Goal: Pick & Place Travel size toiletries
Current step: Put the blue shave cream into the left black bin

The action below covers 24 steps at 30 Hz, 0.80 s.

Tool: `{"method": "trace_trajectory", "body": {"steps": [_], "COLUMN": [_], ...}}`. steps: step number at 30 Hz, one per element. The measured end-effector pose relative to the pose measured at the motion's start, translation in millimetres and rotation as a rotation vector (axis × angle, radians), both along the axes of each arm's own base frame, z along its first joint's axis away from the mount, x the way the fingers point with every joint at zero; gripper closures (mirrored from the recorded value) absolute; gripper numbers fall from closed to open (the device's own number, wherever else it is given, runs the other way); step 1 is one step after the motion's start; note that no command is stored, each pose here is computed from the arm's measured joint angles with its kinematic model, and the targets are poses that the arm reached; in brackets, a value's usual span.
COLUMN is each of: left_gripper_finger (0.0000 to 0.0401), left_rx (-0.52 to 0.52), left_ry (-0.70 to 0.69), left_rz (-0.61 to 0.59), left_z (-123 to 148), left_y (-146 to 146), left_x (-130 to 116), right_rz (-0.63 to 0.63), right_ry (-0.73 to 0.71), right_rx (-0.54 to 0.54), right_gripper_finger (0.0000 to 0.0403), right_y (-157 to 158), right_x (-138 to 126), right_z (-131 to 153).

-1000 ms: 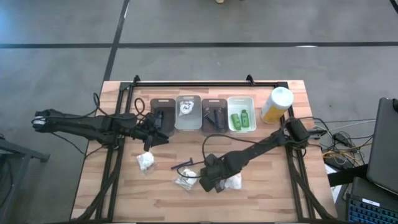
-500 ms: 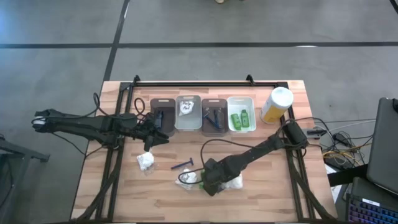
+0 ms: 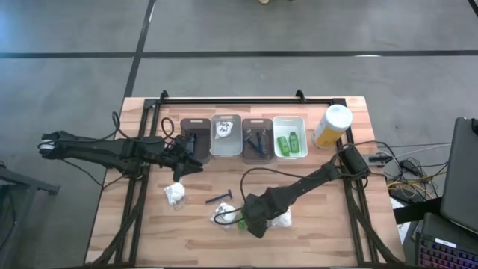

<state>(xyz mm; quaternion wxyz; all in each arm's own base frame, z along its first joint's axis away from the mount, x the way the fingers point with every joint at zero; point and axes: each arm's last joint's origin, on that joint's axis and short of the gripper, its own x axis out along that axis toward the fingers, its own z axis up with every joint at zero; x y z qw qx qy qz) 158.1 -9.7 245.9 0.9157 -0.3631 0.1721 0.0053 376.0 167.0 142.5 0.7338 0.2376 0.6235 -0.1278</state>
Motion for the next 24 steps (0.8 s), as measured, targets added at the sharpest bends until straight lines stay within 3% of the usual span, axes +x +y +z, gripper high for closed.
{"method": "trace_trajectory", "body": {"steps": [6, 13, 19, 24], "left_gripper_finger": [0.0243, 0.0243, 0.0243, 0.0243], "left_rx": [0.001, -0.002, 0.007, 0.076], "left_ry": [0.014, 0.024, 0.012, -0.086], "left_rz": [0.002, 0.005, 0.002, -0.077], "left_z": [-4.8, -8.2, -6.9, 1.1], "left_y": [0.1, 0.2, 0.3, -1.3], "left_x": [-0.3, -0.6, -1.9, -1.3], "right_rz": [-0.071, -0.133, -0.142, -0.138], "right_ry": [-0.002, -0.029, -0.108, -0.197], "right_rx": [-0.008, 0.028, 0.059, 0.071], "right_gripper_finger": [0.0186, 0.0273, 0.0334, 0.0348], "right_y": [-0.7, 1.3, -6.1, -26.2], "right_x": [-0.3, 3.8, 5.7, 4.6], "right_z": [-1.3, 4.8, 36.8, 71.2]}}
